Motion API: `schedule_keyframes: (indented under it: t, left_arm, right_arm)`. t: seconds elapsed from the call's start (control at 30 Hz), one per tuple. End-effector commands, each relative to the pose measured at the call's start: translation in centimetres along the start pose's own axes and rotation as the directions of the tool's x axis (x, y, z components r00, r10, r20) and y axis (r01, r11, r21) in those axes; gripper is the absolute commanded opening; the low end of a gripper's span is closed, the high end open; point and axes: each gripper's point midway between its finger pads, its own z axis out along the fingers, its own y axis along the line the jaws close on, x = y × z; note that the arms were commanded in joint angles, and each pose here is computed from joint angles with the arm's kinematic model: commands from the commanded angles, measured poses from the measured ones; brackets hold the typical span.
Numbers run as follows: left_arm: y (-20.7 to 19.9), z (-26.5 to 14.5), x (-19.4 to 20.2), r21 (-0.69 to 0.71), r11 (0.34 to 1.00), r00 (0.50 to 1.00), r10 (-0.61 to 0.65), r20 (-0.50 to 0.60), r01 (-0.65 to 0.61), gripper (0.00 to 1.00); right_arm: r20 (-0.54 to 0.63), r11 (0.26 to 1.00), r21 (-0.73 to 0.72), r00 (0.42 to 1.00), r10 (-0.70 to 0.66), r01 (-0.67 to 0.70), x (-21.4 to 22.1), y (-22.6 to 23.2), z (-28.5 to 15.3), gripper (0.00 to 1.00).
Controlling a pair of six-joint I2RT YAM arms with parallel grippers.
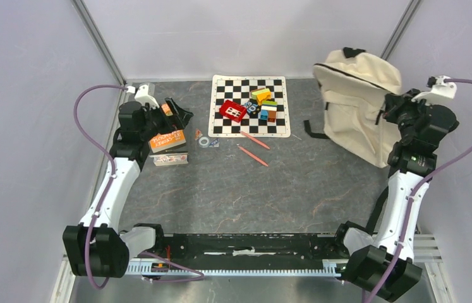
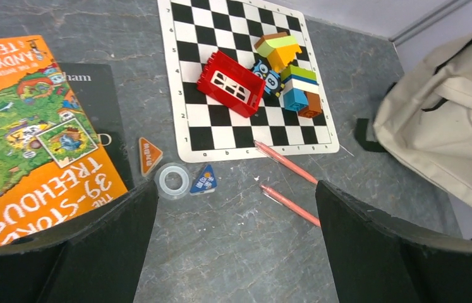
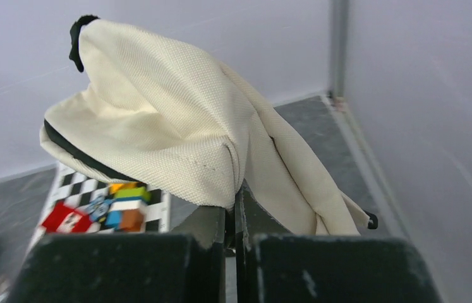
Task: Pack the student bag
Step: Pick up the student bag at the center of the board.
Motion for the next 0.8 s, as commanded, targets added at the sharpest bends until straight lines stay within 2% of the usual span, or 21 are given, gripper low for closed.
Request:
schedule_keyframes:
  t: [0.0, 0.2, 0.37, 0.53, 0.63, 0.77]
  left_arm:
    - [-3.5, 0.2, -1.7, 0.176, 0.984, 1.000, 0.022, 0.022, -0.026, 1.00]
    - [-8.5, -0.3, -0.3, 0.374, 0.925, 0.997, 0.073, 0.000, -0.068, 1.00]
    - [-13.9, -1.9, 2.3, 0.533, 0.833, 0.983, 0.181, -0.012, -0.147, 1.00]
    - [-17.4, -4.3, 3.5, 0.606, 0.755, 0.963, 0.262, 0.070, -0.249, 1.00]
    - [-19.3, -6.1, 4.8, 0.636, 0.700, 0.939, 0.319, 0.129, -0.326, 1.00]
    - [-21.1, -7.7, 5.5, 0.674, 0.649, 0.928, 0.337, 0.161, -0.353, 1.00]
  right_arm:
    - [0.189, 0.952, -0.302, 0.982, 0.019, 0.039, -7.6, 9.0, -2.1, 0.00]
    - [0.212, 0.911, -0.408, 0.977, 0.033, 0.057, -9.6, 13.2, -3.3, 0.00]
    - [0.209, 0.859, -0.510, 0.975, 0.069, 0.049, -10.8, 16.2, -4.7, 0.00]
    - [0.188, 0.820, -0.570, 0.980, 0.067, 0.053, -10.9, 17.7, -6.1, 0.00]
    - [0.173, 0.821, -0.570, 0.983, 0.063, 0.047, -10.5, 17.7, -6.5, 0.00]
    - [0.151, 0.833, -0.551, 0.988, 0.039, 0.052, -9.3, 17.2, -6.4, 0.00]
